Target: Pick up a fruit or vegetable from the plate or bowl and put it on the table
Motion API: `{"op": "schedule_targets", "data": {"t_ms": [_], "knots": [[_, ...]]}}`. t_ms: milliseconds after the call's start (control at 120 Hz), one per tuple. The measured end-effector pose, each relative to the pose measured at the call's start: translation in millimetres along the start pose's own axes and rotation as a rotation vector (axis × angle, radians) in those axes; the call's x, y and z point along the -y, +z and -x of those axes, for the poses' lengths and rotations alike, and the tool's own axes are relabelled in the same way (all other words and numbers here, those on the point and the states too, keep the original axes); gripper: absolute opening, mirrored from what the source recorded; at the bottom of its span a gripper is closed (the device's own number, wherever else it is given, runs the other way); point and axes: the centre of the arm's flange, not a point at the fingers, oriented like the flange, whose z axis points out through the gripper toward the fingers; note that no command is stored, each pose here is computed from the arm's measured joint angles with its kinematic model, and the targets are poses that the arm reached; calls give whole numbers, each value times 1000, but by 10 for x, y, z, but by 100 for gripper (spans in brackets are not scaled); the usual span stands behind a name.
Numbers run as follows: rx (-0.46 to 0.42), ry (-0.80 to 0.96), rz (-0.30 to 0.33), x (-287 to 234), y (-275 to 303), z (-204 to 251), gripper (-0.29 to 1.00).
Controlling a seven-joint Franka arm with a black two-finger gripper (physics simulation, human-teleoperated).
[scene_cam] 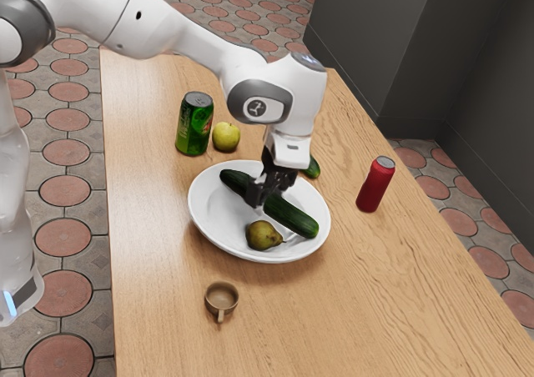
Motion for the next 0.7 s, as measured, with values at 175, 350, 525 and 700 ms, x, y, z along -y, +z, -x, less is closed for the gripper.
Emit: {"op": "schedule_targets", "data": {"t_ms": [175,350,525,700], "knots": [[1,-14,-1,38,10,53,20],[-75,14,-92,34,-704,-173,19],[-200,415,-149,-1027,-1504,-2622,15],[-159,511,-87,-1485,-1182,-3225,20]]}}
